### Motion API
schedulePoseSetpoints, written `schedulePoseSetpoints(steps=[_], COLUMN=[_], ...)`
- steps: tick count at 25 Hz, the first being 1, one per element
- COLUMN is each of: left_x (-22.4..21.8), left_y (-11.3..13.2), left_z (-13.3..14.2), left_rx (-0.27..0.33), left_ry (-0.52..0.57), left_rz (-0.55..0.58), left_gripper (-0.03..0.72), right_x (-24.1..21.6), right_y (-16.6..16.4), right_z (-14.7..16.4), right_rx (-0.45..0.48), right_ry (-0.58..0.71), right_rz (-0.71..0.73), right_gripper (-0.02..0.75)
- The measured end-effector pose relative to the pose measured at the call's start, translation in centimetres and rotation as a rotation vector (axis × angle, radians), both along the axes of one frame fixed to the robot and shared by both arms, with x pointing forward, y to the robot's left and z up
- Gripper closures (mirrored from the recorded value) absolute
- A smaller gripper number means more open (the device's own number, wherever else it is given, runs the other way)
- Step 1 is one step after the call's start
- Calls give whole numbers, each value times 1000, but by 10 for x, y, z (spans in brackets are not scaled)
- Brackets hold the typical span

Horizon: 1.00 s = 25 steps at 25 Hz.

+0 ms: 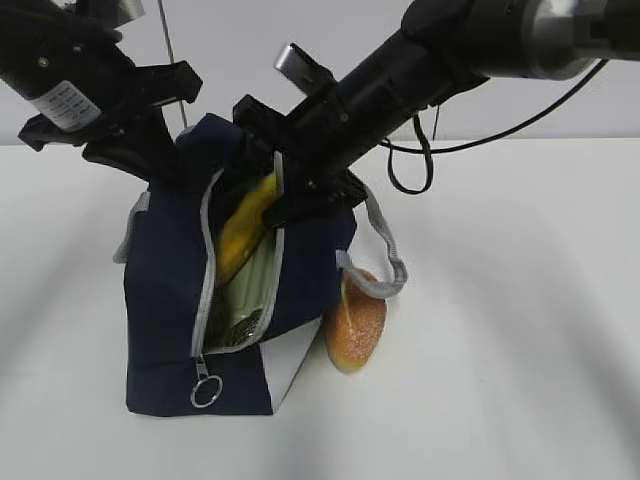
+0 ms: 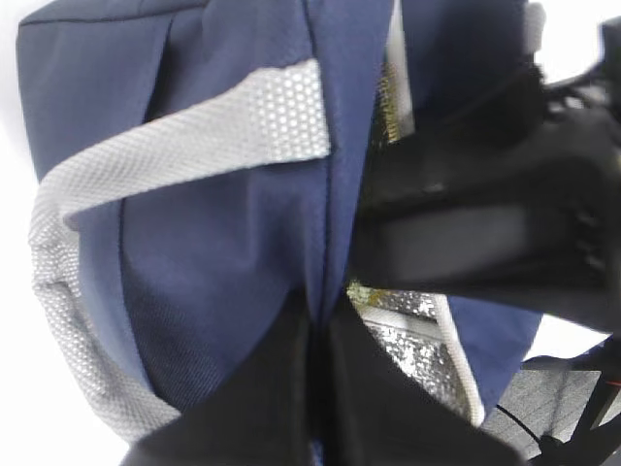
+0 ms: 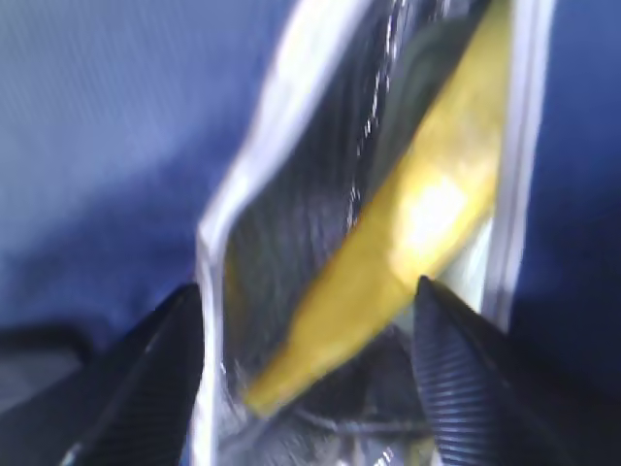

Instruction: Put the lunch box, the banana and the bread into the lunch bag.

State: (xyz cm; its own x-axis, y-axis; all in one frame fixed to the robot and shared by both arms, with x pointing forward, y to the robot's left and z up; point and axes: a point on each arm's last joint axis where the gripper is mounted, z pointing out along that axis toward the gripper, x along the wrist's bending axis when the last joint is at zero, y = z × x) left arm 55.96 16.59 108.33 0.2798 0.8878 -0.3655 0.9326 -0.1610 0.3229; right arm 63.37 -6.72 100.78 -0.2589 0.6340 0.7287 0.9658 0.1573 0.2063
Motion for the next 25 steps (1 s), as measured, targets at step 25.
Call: schedulePoseSetpoints(steps=[25], left_x=[-1], left_y=[0], left_z=[0], left_rx=[3], left_ry=[7], left_rz=[-3], left_gripper=[691], right_x=[-135], right_y=[-86], right_z=[37], right_rx=[-262], right_ry=[-338], right_rz=[-103], right_gripper=[232])
